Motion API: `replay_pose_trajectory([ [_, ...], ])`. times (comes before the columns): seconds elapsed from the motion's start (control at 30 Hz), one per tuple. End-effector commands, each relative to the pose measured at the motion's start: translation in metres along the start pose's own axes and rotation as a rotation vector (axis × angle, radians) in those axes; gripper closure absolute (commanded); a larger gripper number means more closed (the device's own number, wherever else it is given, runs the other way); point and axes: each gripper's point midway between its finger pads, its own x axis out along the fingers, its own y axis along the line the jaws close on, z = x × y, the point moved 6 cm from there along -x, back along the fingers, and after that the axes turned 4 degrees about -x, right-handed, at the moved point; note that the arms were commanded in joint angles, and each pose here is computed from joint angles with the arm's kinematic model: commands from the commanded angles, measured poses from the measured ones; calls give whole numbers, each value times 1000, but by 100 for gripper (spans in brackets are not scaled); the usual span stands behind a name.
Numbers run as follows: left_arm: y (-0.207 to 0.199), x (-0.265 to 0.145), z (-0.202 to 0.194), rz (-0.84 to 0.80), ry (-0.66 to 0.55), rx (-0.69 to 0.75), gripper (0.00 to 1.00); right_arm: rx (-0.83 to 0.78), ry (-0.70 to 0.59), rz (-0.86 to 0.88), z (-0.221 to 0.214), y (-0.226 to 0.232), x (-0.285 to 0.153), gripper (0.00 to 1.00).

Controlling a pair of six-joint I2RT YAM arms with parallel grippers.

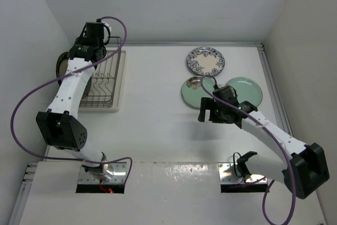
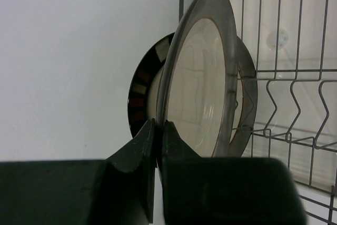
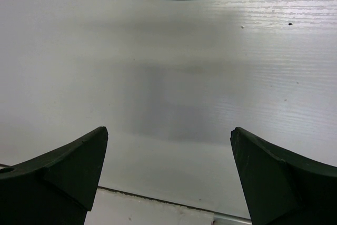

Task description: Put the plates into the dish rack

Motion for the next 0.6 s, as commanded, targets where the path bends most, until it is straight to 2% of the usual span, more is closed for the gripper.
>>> replay_pose_trajectory([
  [0.0, 33, -14, 25, 117, -135, -142, 100, 11, -33, 0, 4, 2, -6, 0],
  [0.13, 20, -6, 14, 67, -103, -126, 100, 14, -39, -7, 1, 0, -6, 0],
  [0.3, 22, -3, 8, 29, -100, -151, 100, 14, -41, -11, 0, -2, -6, 0],
  [0.5, 19, 15, -14, 42, -20, -130, 100, 15, -40, -7, -1, -2, -6, 0],
  [0.57, 6, 22, -23, 16, 9, -113, 100, 7, -40, -10, -2, -2, -6, 0],
])
